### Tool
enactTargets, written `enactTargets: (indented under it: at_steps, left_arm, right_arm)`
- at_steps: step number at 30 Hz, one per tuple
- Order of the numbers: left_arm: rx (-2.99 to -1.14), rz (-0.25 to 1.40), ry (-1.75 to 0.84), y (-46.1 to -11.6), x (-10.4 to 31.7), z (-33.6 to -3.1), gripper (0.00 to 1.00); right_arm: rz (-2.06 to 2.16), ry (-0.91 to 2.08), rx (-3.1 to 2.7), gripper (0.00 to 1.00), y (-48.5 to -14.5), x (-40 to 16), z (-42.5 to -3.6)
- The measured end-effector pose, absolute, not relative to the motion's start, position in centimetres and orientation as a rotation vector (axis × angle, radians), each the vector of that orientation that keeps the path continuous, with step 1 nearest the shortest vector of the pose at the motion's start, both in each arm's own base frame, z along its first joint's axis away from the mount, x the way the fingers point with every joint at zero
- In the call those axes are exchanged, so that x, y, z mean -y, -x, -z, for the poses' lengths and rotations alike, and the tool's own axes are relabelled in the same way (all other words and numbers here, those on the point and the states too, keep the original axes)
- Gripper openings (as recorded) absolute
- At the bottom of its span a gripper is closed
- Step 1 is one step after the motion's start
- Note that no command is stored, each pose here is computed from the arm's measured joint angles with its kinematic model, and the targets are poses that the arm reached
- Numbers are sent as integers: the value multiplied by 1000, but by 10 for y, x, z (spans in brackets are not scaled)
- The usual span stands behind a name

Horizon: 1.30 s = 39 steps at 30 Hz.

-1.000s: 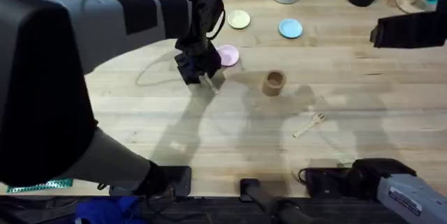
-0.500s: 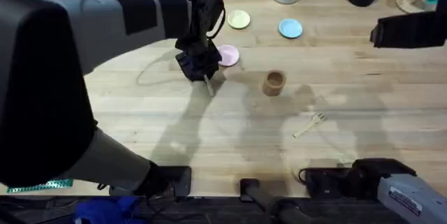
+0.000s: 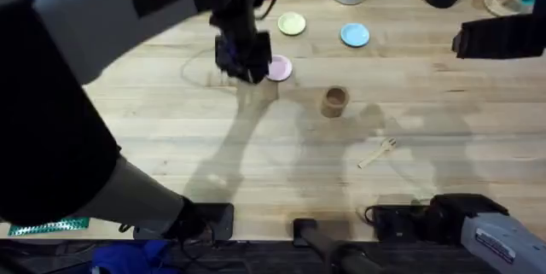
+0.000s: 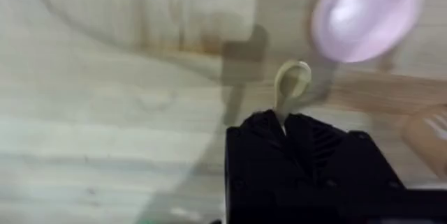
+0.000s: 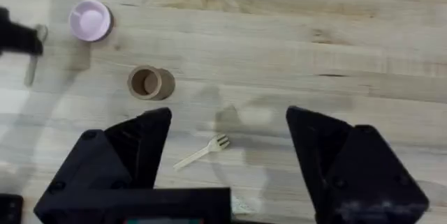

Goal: Pick up a utensil and set it on the pink plate, then put the other utensil in the container.

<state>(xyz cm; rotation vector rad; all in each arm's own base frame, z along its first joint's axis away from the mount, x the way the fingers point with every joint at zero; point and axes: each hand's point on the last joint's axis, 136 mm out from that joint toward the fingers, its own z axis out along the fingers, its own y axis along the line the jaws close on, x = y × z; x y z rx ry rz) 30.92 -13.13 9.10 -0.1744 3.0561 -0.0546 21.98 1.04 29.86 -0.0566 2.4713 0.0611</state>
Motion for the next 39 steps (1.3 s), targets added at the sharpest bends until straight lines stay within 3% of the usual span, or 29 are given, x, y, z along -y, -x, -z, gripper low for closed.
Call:
enactTargets:
  at_steps: [7,16,39]
  left_arm:
    - [-2907,121,-121,-347,147,-138,41]
    - [-2858,146,-194,-357,153,-141,41]
    - [-2953,182,-231,-392,179,-62,41]
  right_arm:
    - [-61,57,-2471,998,-220,-10,-299]
    - [-61,57,-2471,997,-220,-10,-299]
    - [-61,57,-2471,998,-220,-10,-299]
